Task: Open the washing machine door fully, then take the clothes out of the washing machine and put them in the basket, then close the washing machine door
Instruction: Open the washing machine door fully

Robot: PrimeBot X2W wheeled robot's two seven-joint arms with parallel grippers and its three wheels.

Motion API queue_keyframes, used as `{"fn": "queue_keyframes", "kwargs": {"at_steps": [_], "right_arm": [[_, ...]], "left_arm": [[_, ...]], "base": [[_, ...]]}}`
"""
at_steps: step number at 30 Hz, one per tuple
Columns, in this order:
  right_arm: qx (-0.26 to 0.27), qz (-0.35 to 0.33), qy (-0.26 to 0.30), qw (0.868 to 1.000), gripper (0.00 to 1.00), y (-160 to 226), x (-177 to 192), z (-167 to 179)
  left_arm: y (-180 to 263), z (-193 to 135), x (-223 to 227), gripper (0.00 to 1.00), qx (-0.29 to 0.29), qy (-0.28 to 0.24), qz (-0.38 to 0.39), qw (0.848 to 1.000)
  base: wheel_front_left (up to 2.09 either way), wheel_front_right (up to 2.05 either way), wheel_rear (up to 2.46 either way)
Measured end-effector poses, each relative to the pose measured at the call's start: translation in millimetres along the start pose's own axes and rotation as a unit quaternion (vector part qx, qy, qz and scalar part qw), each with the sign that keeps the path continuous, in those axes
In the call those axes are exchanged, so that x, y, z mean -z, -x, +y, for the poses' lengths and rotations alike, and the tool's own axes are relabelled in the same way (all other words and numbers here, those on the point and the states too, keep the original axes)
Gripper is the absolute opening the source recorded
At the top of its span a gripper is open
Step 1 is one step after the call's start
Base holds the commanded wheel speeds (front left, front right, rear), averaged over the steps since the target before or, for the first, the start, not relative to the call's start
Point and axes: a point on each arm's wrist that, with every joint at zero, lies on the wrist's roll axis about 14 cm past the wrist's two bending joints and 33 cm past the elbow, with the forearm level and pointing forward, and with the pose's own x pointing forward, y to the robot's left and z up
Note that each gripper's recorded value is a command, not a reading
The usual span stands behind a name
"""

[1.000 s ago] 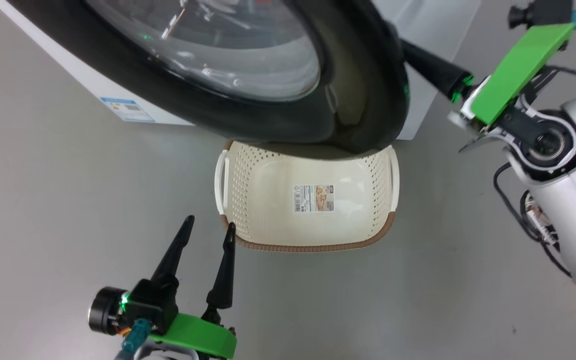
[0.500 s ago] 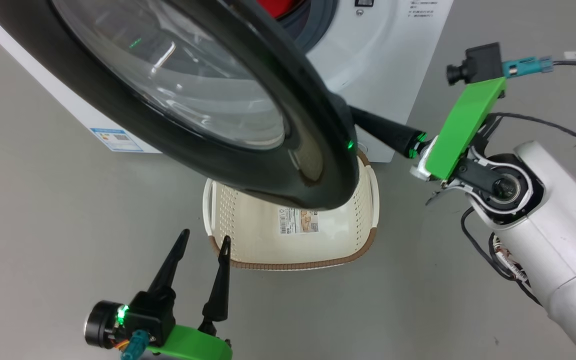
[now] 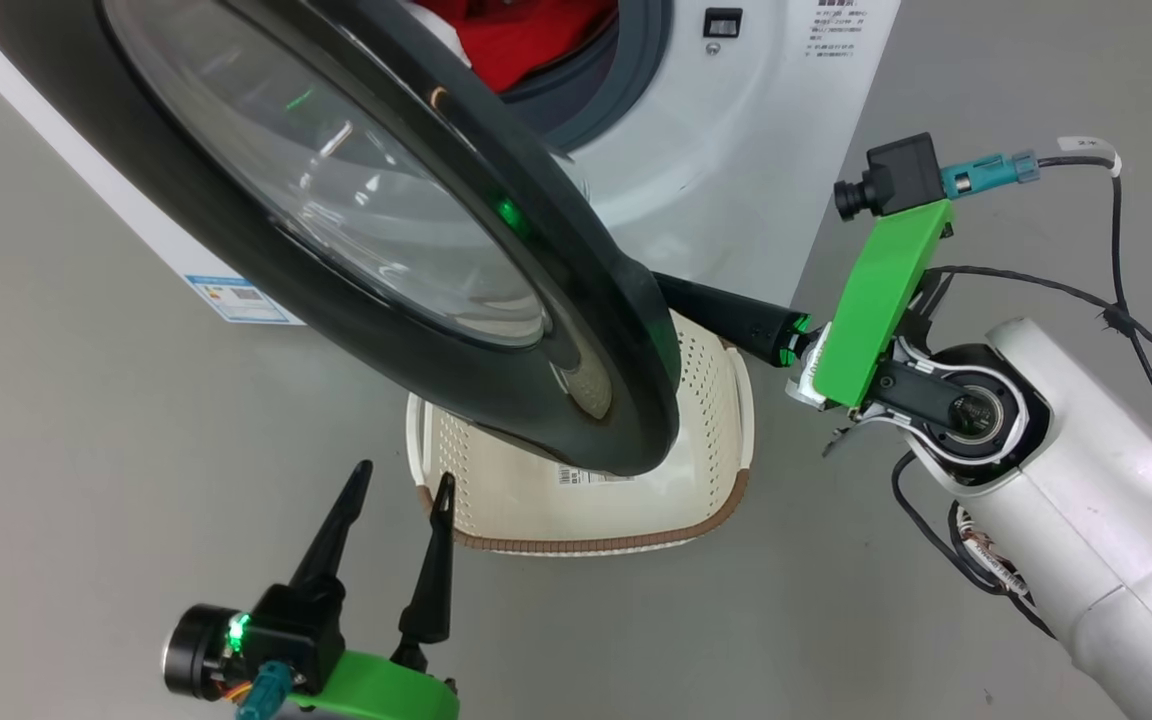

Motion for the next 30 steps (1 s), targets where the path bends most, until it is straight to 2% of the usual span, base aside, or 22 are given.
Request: {"fn": "queue_keyframes", "kwargs": {"at_steps": [2,4,7,8,9,11,23,30], "right_arm": [[0.001,-0.006,0.002,1.000,0.16,0.1,-1.4,0.9],[0.010,-0.021,0.015,1.000,0.38,1.1,-5.4,-1.4],[0.016,-0.039,0.015,0.999,0.45,4.3,-9.1,-4.6],[0.020,-0.046,0.014,0.999,0.55,6.4,-10.0,-7.1],[0.026,-0.052,0.013,0.998,0.88,8.2,-10.8,-10.3],[0.033,-0.062,0.014,0.997,0.98,12.3,-13.8,-13.7],[0.082,-0.112,0.000,0.990,1.00,46.7,-6.6,-40.5],[0.127,-0.156,0.007,0.980,1.00,78.1,-1.3,-63.0]], "left_arm": [[0.3,0.2,-1.0,1.00,0.000,0.000,-0.001,1.000],[0.5,0.3,-2.3,1.00,0.000,0.000,-0.003,1.000],[0.3,-0.9,-3.5,1.00,0.003,0.001,-0.005,1.000],[0.2,-1.3,-4.0,1.00,0.004,0.001,-0.006,1.000],[0.1,-1.7,-4.4,1.00,0.005,0.002,-0.007,1.000],[-0.3,-3.3,-5.2,1.00,0.009,0.003,-0.008,1.000],[-1.9,-3.1,-6.9,1.00,0.014,0.006,-0.012,1.000],[1.1,-2.9,-2.9,1.00,0.015,0.005,-0.007,1.000]], "base": [[0.00,0.00,0.00],[0.00,0.00,0.00],[0.00,0.00,0.00],[0.00,0.00,0.00],[0.00,0.00,0.00],[0.00,0.00,0.00],[0.00,0.00,0.00],[0.00,0.00,0.00]]}}
